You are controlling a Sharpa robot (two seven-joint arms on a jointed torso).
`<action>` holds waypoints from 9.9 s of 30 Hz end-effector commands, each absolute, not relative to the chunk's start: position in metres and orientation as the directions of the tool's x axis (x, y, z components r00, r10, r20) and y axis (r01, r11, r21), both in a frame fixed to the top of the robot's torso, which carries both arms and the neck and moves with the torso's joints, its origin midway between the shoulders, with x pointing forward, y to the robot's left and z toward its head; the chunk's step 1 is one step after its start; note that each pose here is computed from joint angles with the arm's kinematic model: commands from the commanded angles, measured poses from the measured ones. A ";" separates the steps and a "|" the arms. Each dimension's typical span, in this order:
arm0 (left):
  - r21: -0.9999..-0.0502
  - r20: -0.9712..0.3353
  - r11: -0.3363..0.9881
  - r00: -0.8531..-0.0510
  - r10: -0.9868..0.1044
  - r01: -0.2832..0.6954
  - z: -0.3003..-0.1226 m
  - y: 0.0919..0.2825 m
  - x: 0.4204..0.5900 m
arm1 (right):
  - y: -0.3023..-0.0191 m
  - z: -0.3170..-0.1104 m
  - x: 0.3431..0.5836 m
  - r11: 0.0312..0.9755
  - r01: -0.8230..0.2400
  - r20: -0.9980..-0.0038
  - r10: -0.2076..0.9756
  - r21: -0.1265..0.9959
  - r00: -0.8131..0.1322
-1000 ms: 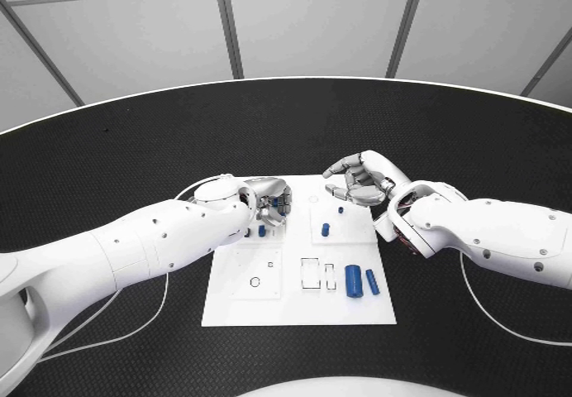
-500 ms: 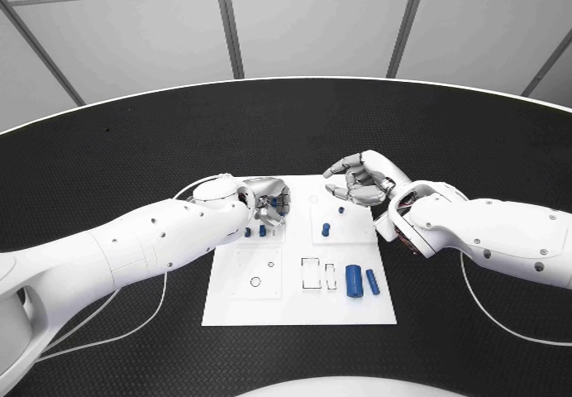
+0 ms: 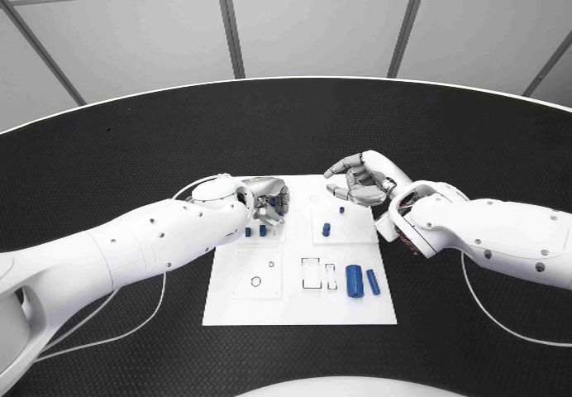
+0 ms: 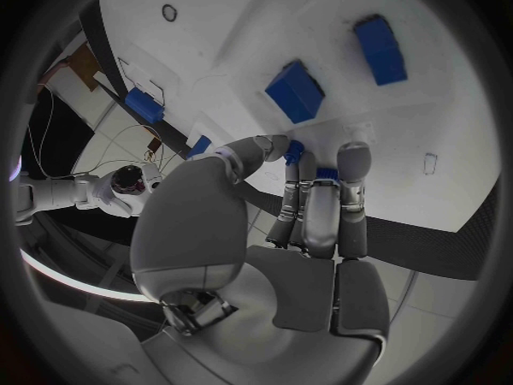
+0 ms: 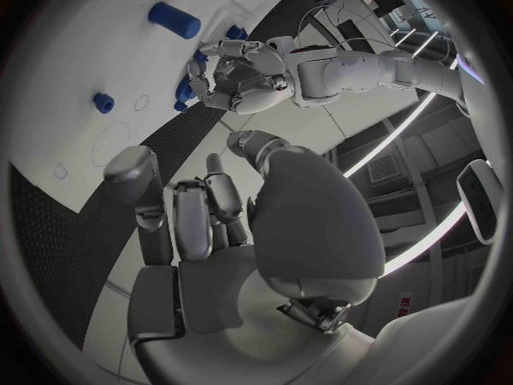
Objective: Assemble the parts on the task board
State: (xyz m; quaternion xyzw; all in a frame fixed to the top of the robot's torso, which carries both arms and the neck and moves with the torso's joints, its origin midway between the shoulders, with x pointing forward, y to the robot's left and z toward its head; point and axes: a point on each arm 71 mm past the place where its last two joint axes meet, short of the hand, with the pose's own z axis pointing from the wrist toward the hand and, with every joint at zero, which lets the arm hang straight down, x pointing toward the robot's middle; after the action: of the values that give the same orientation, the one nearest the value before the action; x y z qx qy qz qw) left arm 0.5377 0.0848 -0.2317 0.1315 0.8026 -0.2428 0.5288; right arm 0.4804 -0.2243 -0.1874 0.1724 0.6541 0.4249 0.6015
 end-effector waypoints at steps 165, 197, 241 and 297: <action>-0.361 -0.899 0.851 -0.385 -0.209 0.382 -0.187 0.142 0.535 | -0.228 -0.188 0.482 0.584 -0.286 -0.644 0.736 0.760 -0.209; -0.354 -0.887 0.866 -0.420 -0.191 0.353 -0.201 0.146 0.542 | -0.227 -0.188 0.482 0.583 -0.287 -0.644 0.735 0.760 -0.212; -0.330 -0.872 0.881 -0.466 -0.148 0.338 -0.212 0.144 0.543 | -0.227 -0.188 0.482 0.582 -0.288 -0.643 0.735 0.761 -0.213; -0.324 -0.860 0.882 -0.495 -0.124 0.343 -0.216 0.142 0.542 | -0.226 -0.188 0.482 0.581 -0.289 -0.643 0.735 0.761 -0.213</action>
State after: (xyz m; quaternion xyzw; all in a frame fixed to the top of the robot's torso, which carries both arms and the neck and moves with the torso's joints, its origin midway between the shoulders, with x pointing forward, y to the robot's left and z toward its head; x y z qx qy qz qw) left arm 0.5418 0.1414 -0.2157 0.0659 0.8318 -0.2349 0.4985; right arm 0.4821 -0.2263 -0.1879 0.1709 0.6531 0.4244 0.6034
